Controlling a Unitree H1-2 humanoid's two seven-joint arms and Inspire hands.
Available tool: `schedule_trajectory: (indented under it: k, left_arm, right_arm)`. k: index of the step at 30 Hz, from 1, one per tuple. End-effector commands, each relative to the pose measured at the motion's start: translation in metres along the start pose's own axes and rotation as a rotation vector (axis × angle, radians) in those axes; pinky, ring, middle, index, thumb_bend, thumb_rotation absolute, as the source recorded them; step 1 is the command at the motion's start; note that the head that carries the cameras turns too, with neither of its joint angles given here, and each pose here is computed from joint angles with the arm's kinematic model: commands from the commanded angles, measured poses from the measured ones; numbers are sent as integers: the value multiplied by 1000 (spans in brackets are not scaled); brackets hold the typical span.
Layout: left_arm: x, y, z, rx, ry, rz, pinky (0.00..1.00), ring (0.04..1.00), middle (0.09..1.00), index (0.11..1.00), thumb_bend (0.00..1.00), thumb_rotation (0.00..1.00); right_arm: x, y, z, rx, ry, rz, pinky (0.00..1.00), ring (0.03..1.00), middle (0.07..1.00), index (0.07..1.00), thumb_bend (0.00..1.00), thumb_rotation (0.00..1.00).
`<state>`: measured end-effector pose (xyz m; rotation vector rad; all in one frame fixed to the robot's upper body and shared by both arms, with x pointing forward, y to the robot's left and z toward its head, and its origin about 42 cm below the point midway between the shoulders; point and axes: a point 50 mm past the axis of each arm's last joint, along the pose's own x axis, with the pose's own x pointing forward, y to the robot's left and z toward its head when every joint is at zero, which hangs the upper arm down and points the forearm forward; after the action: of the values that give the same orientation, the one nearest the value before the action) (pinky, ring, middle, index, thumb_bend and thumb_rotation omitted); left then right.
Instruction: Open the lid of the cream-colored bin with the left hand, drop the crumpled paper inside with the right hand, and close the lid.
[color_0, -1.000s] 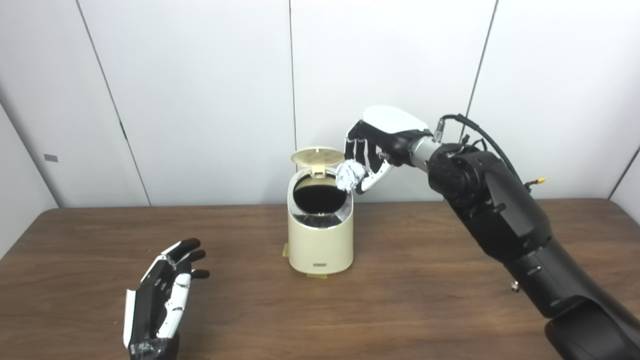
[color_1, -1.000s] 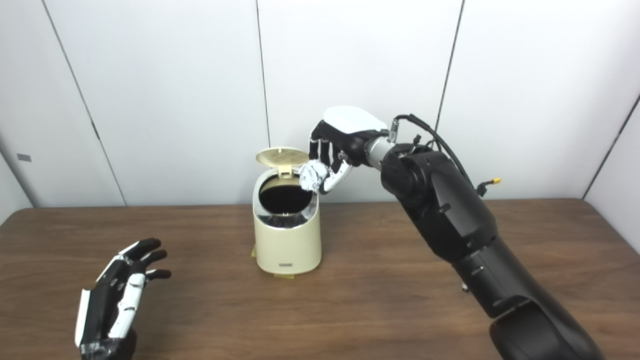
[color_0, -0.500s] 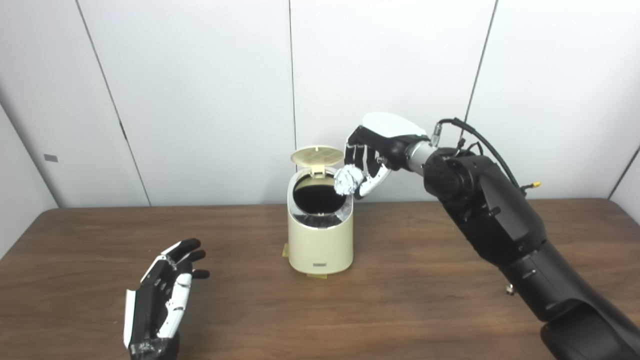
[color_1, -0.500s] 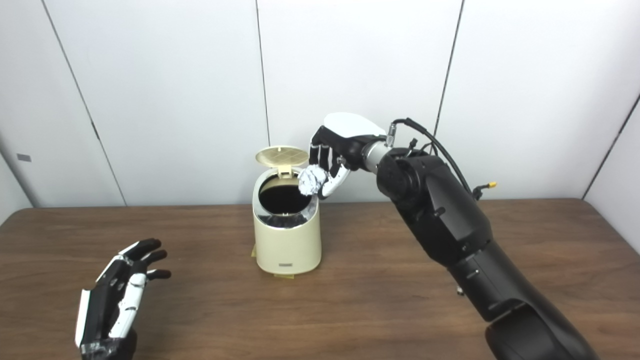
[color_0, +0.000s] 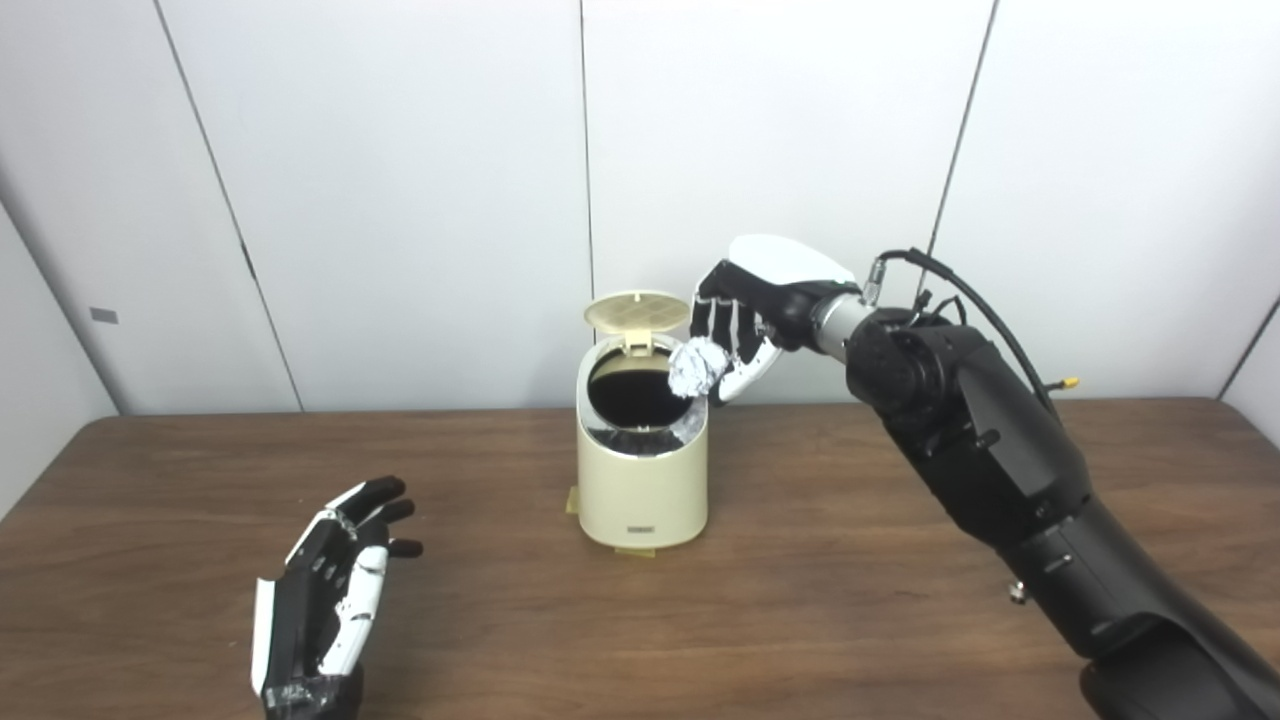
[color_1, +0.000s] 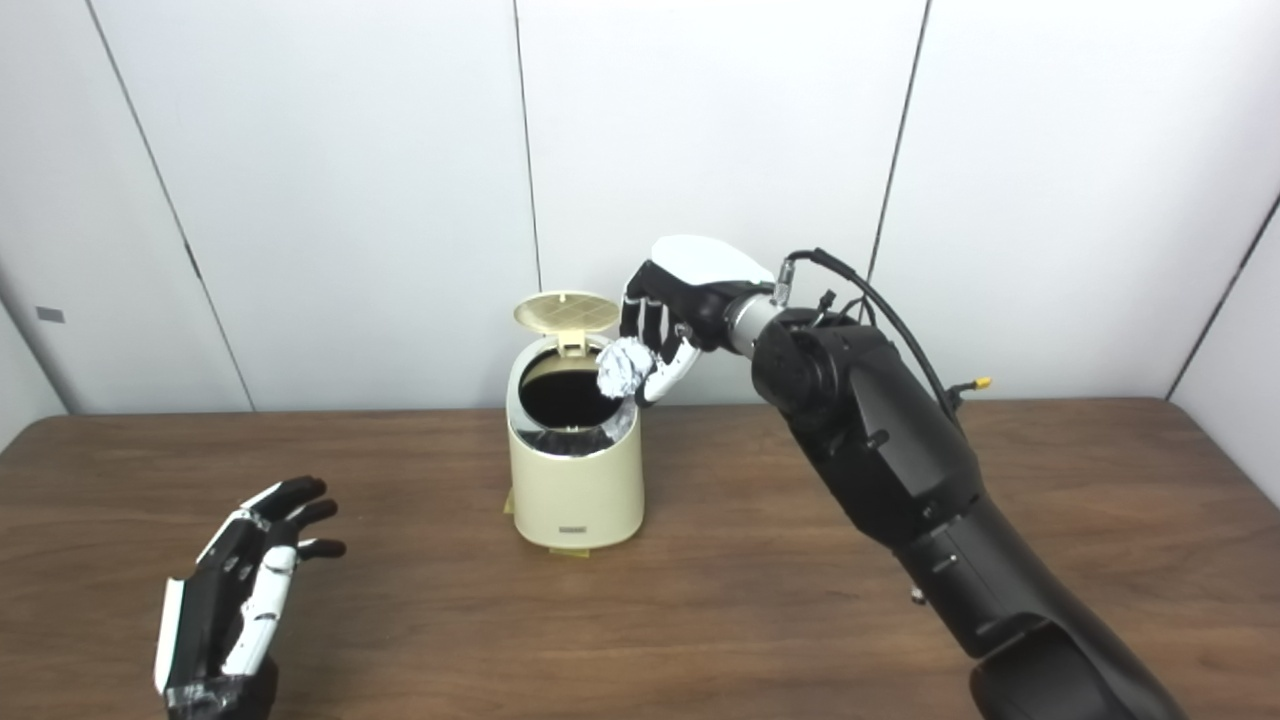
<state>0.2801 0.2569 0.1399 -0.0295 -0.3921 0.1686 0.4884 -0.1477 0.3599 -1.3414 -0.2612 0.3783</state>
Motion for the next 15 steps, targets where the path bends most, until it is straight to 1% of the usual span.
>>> schedule_trajectory:
  k: [1,4,5,7,10,15]
  left_arm:
    - [10,-7,9,-15,-71,-6,578,737,764,735,409,507]
    - [10,-7,9,-17,-75,-15,581,741,770,742,396,507]
    - [10,-7,8,-20,-73,-14,582,743,775,745,394,511]
    - [10,-7,8,-17,-70,-12,581,743,774,741,404,508]
    - [10,-7,8,-12,-69,-9,572,740,775,741,400,521]
    - [10,-6,8,-15,-68,-16,582,746,779,746,402,525]
  right_arm:
    - [1,-31,10,-33,-25,-98,224,311,417,502,528,6]
    - [2,-30,8,-37,-25,-100,255,331,427,505,527,10]
    - [2,-30,8,-35,-22,-101,254,326,411,492,526,81]
    - [3,-29,6,-33,-24,-107,269,331,401,481,523,143]
    - [4,-29,5,-34,-31,-117,309,354,410,476,520,164]
    - [4,-29,4,-38,-40,-127,305,345,399,475,517,171]
